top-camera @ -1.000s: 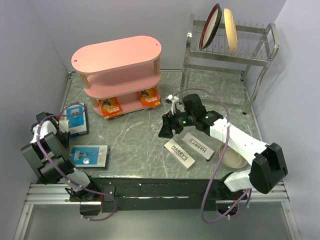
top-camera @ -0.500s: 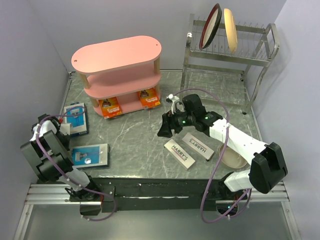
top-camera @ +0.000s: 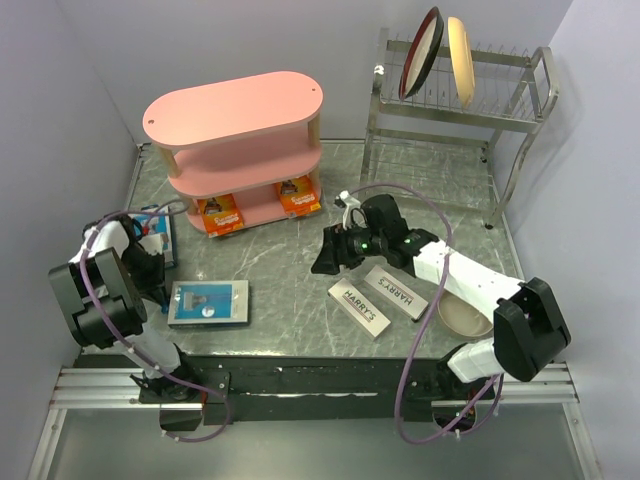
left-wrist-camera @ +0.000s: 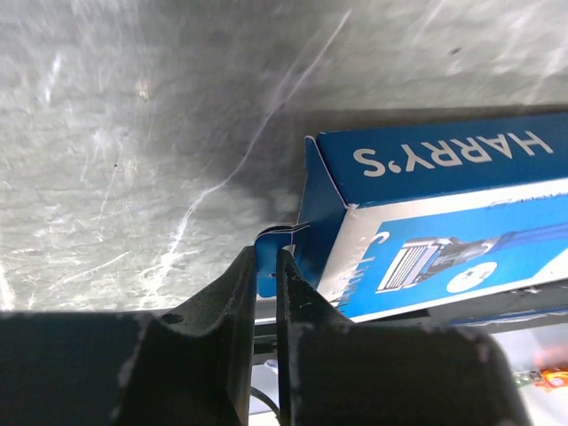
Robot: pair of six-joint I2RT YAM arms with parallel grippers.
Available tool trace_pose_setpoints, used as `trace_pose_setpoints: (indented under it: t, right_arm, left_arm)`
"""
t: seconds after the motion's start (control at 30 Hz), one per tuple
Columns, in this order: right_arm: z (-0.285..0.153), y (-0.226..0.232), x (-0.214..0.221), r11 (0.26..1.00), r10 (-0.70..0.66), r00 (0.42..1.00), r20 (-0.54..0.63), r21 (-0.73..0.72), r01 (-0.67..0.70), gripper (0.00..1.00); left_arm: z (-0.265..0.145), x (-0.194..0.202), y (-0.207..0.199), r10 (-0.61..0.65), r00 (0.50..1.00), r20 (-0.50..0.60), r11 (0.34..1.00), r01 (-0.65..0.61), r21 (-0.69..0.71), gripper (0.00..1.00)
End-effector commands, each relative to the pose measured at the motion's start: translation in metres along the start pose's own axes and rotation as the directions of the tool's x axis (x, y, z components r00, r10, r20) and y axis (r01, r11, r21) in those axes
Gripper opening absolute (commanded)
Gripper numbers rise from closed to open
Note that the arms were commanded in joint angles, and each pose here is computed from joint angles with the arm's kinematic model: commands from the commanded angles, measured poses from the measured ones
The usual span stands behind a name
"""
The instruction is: Place and organize the shaving razors onto the shelf
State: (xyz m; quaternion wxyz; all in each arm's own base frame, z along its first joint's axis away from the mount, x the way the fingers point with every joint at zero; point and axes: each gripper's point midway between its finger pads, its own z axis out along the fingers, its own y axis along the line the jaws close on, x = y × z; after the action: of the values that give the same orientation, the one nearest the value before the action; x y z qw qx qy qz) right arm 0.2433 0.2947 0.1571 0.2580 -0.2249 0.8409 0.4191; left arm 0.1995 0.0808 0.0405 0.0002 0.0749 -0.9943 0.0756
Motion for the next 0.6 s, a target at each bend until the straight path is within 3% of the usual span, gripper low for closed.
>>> trace_pose_setpoints:
  t: [0.0, 0.27, 0.47, 0.57]
  right_arm:
    - [-0.007, 0.002, -0.008, 0.999, 0.037, 0.997, 0.073, 0.024, -0.039, 0.77]
    - [0.002, 0.0, 0.003, 0.987, 0.159, 0.985, 0.071, 0.005, -0.16, 0.77]
    - [0.007, 0.005, -0.011, 0.983, 0.185, 0.98, 0.08, -0.011, -0.185, 0.77]
    - [0.005, 0.011, -0.018, 0.979, 0.203, 0.976, 0.085, -0.022, -0.202, 0.77]
  left_arm:
    - [-0.011, -0.022, -0.008, -0.07, 0.997, 0.025, 0.997, 0.068, 0.046, 0.01]
    - [-0.044, -0.073, -0.012, -0.144, 0.987, 0.066, 0.986, 0.137, 0.1, 0.01]
    - [-0.06, -0.096, -0.025, -0.364, 0.926, 0.102, 0.922, 0.343, 0.177, 0.01]
    - [-0.064, -0.096, -0.032, -0.4, 0.907, 0.131, 0.907, 0.372, 0.198, 0.01]
